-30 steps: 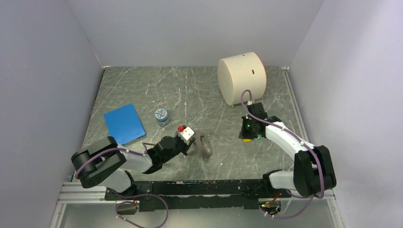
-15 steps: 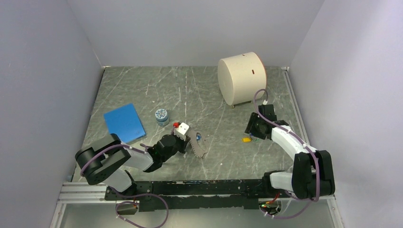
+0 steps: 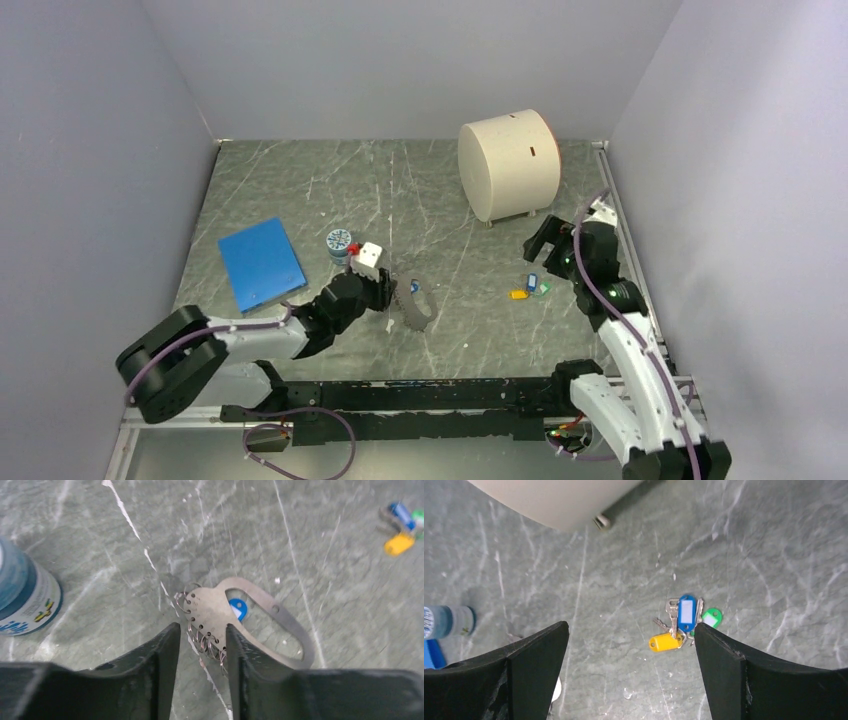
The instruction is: Remove the keys from the keyring
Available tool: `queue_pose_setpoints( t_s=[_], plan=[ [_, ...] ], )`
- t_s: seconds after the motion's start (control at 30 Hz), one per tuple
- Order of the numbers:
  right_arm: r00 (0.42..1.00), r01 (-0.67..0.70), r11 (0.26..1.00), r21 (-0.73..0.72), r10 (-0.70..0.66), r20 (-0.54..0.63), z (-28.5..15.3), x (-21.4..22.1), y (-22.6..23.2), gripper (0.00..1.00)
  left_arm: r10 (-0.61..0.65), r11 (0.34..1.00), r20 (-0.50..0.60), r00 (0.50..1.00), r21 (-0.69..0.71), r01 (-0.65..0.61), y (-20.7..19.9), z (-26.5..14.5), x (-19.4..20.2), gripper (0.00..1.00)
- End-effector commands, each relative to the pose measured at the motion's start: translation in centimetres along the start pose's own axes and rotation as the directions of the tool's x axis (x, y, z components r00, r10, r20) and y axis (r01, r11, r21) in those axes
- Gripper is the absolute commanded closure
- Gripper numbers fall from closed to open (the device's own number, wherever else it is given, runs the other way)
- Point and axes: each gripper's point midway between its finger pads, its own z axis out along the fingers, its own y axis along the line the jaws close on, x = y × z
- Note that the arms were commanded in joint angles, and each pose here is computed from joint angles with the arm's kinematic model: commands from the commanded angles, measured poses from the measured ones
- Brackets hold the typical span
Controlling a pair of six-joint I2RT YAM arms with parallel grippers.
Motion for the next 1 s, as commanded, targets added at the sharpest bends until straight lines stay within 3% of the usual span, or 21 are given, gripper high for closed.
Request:
queue_pose_setpoints(
  t_s=[0.0, 0.2, 0.4, 0.63, 0.8, 0.97],
  plan=[
    [0.987, 0.003, 1.0, 0.007, -0.004, 0.163, -4.0, -3.8, 0.0, 0.01, -0.116, 0.988, 0.025, 0.993, -0.098, 0.118, 1.4, -0.9, -2.9, 0.5],
    [0.943, 0.029, 0.999, 0.032, -0.038, 0.332, -9.7, -6.9, -0.7, 0.01, -0.202, 0.953, 0.053, 0.978, -0.217, 0.209, 3.8, -4.6, -6.5, 0.28],
    [0.868, 0.057, 0.997, 0.06, -0.079, 0.49, -15.1, -8.5, -2.0, 0.01, -0.254, 0.884, 0.116, 0.96, -0.374, 0.279, 7.3, -11.6, -9.8, 0.11],
    [0.783, 0.032, 0.994, 0.104, -0.089, 0.616, -19.1, -9.1, -4.0, 0.01, -0.341, 0.818, 0.297, 0.892, -0.374, 0.437, 9.6, -21.3, -14.7, 0.07],
    [0.75, 0.053, 0.995, 0.082, -0.094, 0.654, -19.6, -8.0, -4.5, 0.01, -0.292, 0.82, 0.36, 0.886, -0.382, 0.426, 11.6, -26.8, -15.5, 0.06],
    [0.736, 0.071, 0.995, 0.075, -0.103, 0.669, -19.2, -6.9, -4.9, 0.01, -0.249, 0.84, 0.372, 0.894, -0.377, 0.39, 12.5, -29.1, -14.3, 0.06]
  ],
)
